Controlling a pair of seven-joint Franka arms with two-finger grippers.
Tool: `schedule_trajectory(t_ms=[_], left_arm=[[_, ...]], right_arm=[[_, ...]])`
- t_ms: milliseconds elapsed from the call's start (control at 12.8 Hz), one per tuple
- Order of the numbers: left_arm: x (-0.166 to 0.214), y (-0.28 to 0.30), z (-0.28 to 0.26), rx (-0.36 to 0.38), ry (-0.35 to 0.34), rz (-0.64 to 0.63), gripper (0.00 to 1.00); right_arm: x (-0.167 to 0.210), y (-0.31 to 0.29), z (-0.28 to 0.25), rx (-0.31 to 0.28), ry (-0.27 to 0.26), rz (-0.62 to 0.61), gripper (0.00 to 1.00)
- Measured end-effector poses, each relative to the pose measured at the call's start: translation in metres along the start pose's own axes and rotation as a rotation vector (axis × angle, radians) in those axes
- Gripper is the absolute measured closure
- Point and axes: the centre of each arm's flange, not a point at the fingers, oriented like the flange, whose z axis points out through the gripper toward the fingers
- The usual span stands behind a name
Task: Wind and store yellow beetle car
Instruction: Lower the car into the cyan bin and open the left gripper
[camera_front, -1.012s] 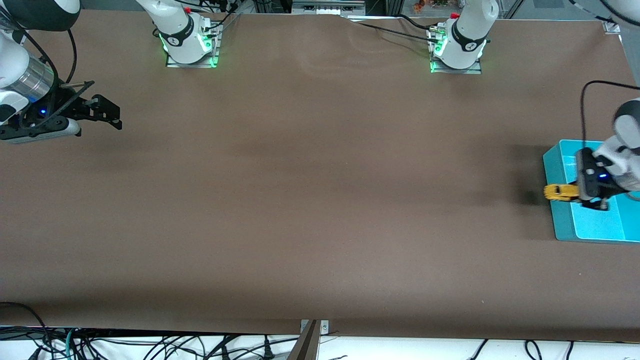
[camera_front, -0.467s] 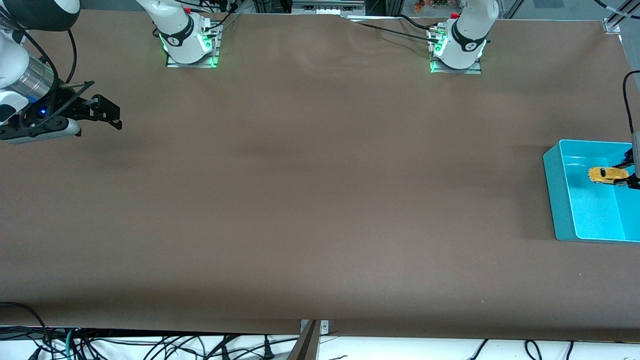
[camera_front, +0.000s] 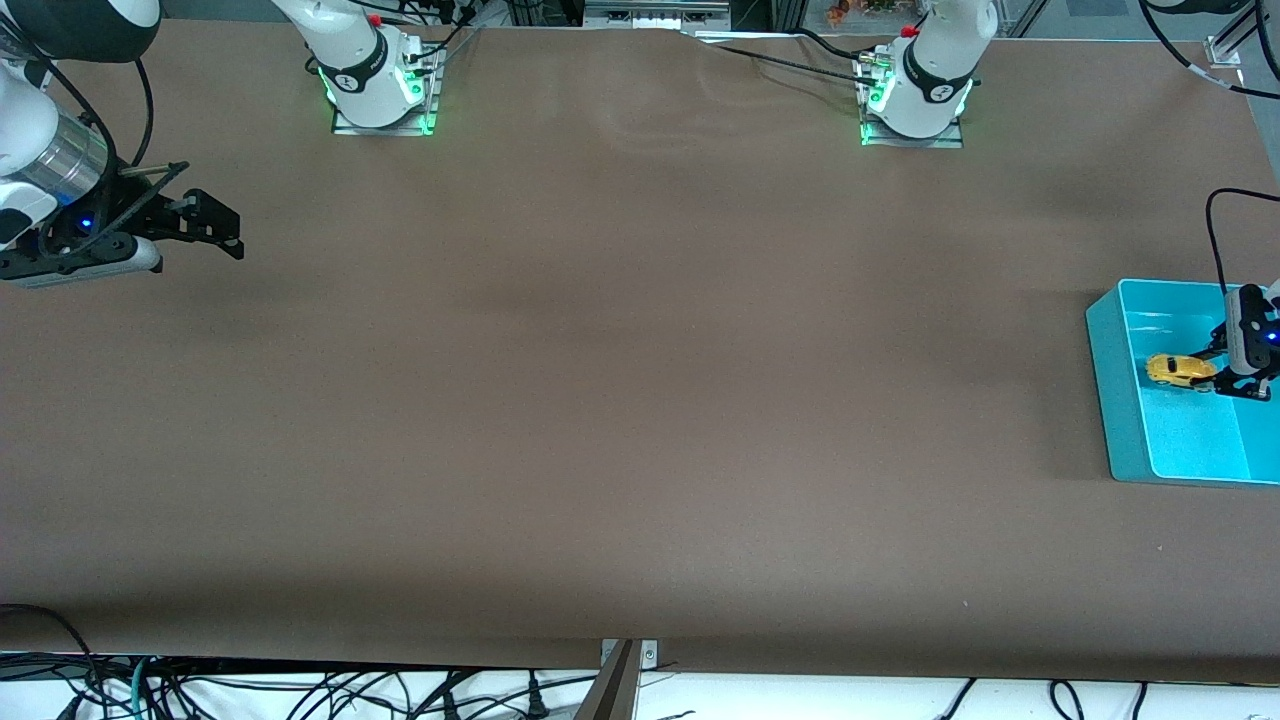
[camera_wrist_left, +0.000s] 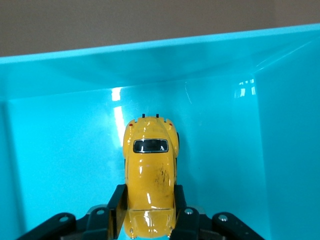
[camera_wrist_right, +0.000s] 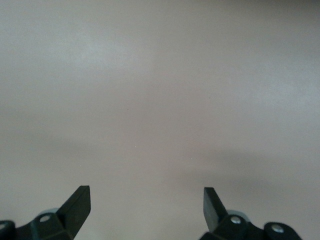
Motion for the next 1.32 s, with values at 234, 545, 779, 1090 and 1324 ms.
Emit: schedule_trajectory(t_ms=[234,545,779,1090,1324], left_arm=[[-0.002,0.0,0.018,0.0,-0.003,-0.007,0.58],[-0.004,-0.001,0.04,0.002,-0.017,-0.012,0.58],[-0.004,-0.006,0.039,0.017,-0.016,-0.015,0.51],[-0.002,-0.018,0.013,0.04,-0.015,-0.002,0.1],[0.017,-0.029,-0.026,0.042,0.025,-0.039,0.0]], right_arm=[[0.0,0.0,0.0,0.0,0.0,0.0,0.0],[0.0,0.0,0.0,0.0,-0.001,0.0,0.0],[0.0,0.0,0.0,0.0,-0.001,0.0,0.0],[0.0,0.0,0.0,0.0,-0.002,0.0,0.0],[0.0,0.0,0.0,0.0,-0.002,0.0,0.0]])
